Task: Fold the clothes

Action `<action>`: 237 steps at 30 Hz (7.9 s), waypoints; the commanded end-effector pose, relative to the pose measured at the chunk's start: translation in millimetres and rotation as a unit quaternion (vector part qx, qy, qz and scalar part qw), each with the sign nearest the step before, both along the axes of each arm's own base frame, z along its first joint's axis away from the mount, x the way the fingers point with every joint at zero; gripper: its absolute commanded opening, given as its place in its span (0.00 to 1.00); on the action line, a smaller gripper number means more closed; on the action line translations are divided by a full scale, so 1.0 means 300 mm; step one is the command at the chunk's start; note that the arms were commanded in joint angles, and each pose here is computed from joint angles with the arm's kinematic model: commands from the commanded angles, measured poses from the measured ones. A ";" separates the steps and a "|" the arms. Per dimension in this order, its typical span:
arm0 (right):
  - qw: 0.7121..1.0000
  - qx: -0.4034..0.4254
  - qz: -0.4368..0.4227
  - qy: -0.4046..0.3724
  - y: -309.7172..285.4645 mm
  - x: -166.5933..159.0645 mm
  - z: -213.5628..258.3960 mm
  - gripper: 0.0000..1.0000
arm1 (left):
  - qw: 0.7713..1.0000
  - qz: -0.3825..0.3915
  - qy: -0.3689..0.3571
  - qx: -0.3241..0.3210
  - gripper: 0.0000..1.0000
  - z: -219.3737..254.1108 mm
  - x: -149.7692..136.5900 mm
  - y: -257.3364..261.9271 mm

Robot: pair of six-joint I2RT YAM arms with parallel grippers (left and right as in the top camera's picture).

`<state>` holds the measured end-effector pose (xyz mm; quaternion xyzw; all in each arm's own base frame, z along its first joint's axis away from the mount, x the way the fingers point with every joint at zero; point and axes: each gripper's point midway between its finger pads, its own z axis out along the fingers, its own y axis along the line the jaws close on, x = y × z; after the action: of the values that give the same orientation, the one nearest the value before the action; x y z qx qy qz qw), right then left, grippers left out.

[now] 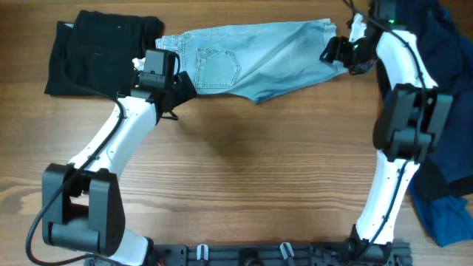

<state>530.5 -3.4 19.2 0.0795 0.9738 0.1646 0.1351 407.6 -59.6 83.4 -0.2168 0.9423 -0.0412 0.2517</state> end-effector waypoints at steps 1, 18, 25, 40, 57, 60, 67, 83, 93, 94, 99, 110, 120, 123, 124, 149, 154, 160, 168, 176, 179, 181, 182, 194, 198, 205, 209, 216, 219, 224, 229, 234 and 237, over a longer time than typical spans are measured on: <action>1.000 -0.012 -0.013 0.023 -0.008 -0.009 -0.082 0.71 | 1.000 -0.012 -0.013 0.001 1.00 0.036 0.010 -0.007; 0.974 -0.022 -0.207 0.093 -0.324 -0.171 0.098 0.04 | 1.000 -0.012 -0.013 0.001 1.00 0.036 0.010 -0.007; 0.984 -0.010 -0.144 0.106 -0.285 -0.215 0.109 0.78 | 1.000 -0.012 -0.013 0.001 1.00 0.036 0.010 -0.007; 0.982 -0.043 -0.109 0.148 -0.278 -0.291 0.094 0.82 | 1.000 -0.012 -0.004 0.002 1.00 0.028 -0.003 -0.004; 0.975 -0.134 -0.126 0.128 -0.350 -0.270 -0.022 0.57 | 1.000 -0.012 -0.004 0.003 1.00 0.027 -0.003 -0.004; 0.975 -0.119 -0.150 0.115 -0.343 -0.242 -0.019 0.34 | 1.000 -0.012 -0.003 0.003 1.00 0.027 -0.003 -0.004; 0.982 -0.066 -0.150 0.091 -0.290 -0.196 0.005 0.05 | 1.000 -0.012 -0.004 0.003 1.00 0.027 -0.003 -0.004; 0.981 0.036 0.096 -0.165 0.464 -0.082 0.583 0.05 | 1.000 0.006 -0.009 0.002 1.00 0.032 0.011 0.041; 0.958 0.044 0.206 -0.195 1.002 -0.139 0.448 0.04 | 1.000 0.007 -0.010 0.001 1.00 0.035 0.013 0.045; 0.957 0.047 0.212 -0.192 1.026 -0.146 0.430 0.05 | 1.000 0.009 -0.012 0.001 1.00 0.040 0.013 0.051; 0.951 0.059 0.235 -0.190 1.146 -0.186 0.377 0.04 | 0.999 0.042 -0.033 -0.001 1.00 0.114 0.006 0.142; 0.944 0.101 0.234 -0.210 1.282 -0.198 0.382 0.99 | 0.998 0.054 -0.030 -0.002 1.00 0.133 -0.014 0.177; 0.965 0.093 0.105 -0.222 0.796 -0.110 0.721 1.00 | 0.998 0.050 -0.029 -0.008 1.00 0.132 -0.014 0.169; 0.982 0.084 0.062 -0.156 0.625 -0.119 0.637 0.99 | 0.999 0.022 -0.027 -0.037 1.00 0.131 -0.014 0.122; 0.987 0.075 0.052 -0.134 0.562 -0.131 0.610 0.99 | 0.999 -0.004 -0.029 -0.045 1.00 0.135 -0.009 0.095; 0.999 0.028 -0.014 -0.034 0.175 -0.192 0.436 0.99 | 0.979 -0.059 -0.046 -0.191 0.99 0.073 0.100 -0.340; 0.999 0.031 -0.014 -0.034 0.177 -0.192 0.437 1.00 | 0.971 -0.089 -0.074 -0.211 0.99 0.212 0.199 -0.145; 0.999 0.031 -0.015 -0.015 0.178 -0.220 0.426 0.99 | 0.956 -0.224 -0.069 -0.175 1.00 0.051 0.231 -0.075; 0.999 0.031 -0.014 0.001 0.178 -0.244 0.418 0.99 | 0.952 -0.237 -0.040 -0.191 1.00 -0.161 0.259 -0.079; 0.999 0.031 -0.015 0.001 0.178 -0.243 0.418 1.00 | 0.934 -0.266 -0.019 -0.237 1.00 -0.283 0.238 -0.181; 0.999 0.031 -0.015 0.001 0.179 -0.243 0.419 1.00 | 0.925 -0.280 -0.027 -0.255 1.00 -0.281 0.241 -0.253; 0.999 0.031 -0.016 0.001 0.178 -0.243 0.419 1.00 | 0.916 -0.298 -0.039 -0.266 0.98 -0.258 0.244 -0.322; 0.999 0.031 -0.016 0.001 0.178 -0.243 0.419 0.99 | 0.912 -0.304 -0.043 -0.271 0.93 -0.249 0.244 -0.359; 0.999 0.030 -0.014 -0.001 0.177 -0.241 0.419 0.99 | 0.907 -0.259 -0.077 -0.322 0.04 -0.126 0.301 -0.446; 0.999 0.030 -0.014 -0.003 0.178 -0.238 0.420 0.99 | 0.907 -0.245 -0.116 -0.322 0.04 0.054 0.324 -0.376; 0.999 0.030 -0.014 -0.008 0.177 -0.230 0.423 1.00 | 0.909 -0.185 -0.239 -0.288 0.04 0.480 0.337 -0.151; 0.999 0.030 -0.014 -0.009 0.177 -0.229 0.423 0.99 | 0.915 -0.139 -0.290 -0.242 0.04 0.595 0.345 -0.028; 0.999 0.030 -0.014 -0.009 0.178 -0.229 0.423 1.00 | 0.895 -0.099 -0.382 -0.207 0.04 0.795 0.387 0.145; 0.999 0.031 -0.015 -0.008 0.178 -0.229 0.423 1.00 | 0.880 -0.101 -0.421 -0.193 0.04 0.931 0.397 0.179; 0.999 0.030 -0.015 -0.009 0.178 -0.228 0.423 1.00 | 0.851 -0.093 -0.493 -0.153 0.04 1.176 0.389 0.264; 0.999 0.030 -0.015 -0.011 0.177 -0.226 0.423 1.00 | 0.857 -0.071 -0.509 -0.042 0.04 1.200 0.391 0.404; 0.999 0.031 -0.015 -0.012 0.178 -0.223 0.425 1.00 | 0.879 -0.107 -0.458 0.081 0.05 1.090 0.388 0.514; 0.999 0.031 -0.016 -0.012 0.179 -0.223 0.425 0.99 | 0.881 -0.135 -0.436 0.125 0.05 1.012 0.416 0.576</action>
<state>463.6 49.8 155.7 0.1027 0.9631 0.1949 0.1548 532.1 96.6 367.2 -0.0882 0.7680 -0.1193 0.6230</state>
